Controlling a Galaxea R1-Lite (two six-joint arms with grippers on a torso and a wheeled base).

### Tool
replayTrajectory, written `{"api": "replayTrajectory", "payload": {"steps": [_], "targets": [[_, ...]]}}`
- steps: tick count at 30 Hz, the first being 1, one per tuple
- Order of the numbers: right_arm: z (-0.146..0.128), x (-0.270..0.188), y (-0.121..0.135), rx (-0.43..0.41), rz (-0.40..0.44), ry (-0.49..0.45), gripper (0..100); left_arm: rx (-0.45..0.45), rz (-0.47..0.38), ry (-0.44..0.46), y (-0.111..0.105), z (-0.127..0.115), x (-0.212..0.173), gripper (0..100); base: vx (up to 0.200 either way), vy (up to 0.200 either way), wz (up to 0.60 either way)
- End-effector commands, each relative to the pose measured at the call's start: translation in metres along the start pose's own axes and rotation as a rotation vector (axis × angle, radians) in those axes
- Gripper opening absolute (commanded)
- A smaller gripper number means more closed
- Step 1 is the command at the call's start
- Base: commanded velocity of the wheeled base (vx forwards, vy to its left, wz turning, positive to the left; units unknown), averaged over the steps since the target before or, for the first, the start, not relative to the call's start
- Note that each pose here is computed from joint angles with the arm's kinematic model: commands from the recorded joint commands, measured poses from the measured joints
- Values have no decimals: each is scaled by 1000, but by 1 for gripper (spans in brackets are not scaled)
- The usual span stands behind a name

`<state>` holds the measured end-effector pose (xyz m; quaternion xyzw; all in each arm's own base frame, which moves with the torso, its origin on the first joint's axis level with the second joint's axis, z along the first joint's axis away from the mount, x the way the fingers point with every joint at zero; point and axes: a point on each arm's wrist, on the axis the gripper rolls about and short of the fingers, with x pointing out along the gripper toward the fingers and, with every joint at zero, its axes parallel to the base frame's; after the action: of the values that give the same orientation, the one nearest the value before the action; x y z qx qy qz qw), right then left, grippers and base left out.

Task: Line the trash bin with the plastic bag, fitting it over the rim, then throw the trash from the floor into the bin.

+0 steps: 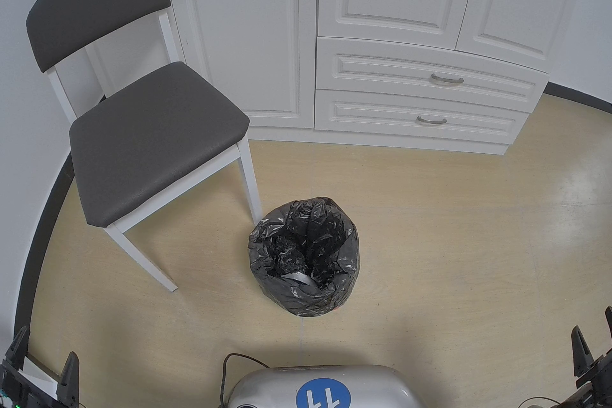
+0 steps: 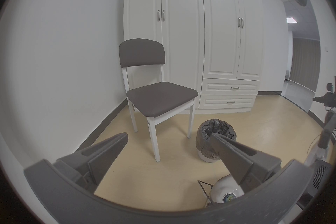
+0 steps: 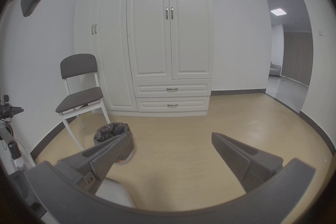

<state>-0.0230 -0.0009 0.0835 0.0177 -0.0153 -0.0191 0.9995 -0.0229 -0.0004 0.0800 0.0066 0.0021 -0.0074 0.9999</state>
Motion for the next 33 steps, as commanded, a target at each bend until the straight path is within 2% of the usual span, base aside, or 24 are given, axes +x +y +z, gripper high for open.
{"api": "replayTrajectory", "payload": {"steps": [1,6,15,21,25,28,33], "targets": [[-5,0,0,1,0,-1,100,2,-1,2,0,-5,0,100,0,0,0],[-8,0,1,-69,42,30,100,7,-10,-1,0,-5,0,100,0,0,0],[-8,0,0,-11,33,31,100,-9,-1,-1,0,-5,0,100,0,0,0],[-8,0,1,-71,42,33,100,39,-22,-2,-1,-5,0,100,0,0,0],[-8,0,0,-9,33,29,100,1,-14,-3,0,-5,0,100,0,0,0],[-8,0,0,-14,30,31,100,-36,5,-3,0,-5,0,100,0,0,0],[-8,0,0,-15,29,29,100,-36,10,-3,0,-5,0,100,0,0,0]]}}
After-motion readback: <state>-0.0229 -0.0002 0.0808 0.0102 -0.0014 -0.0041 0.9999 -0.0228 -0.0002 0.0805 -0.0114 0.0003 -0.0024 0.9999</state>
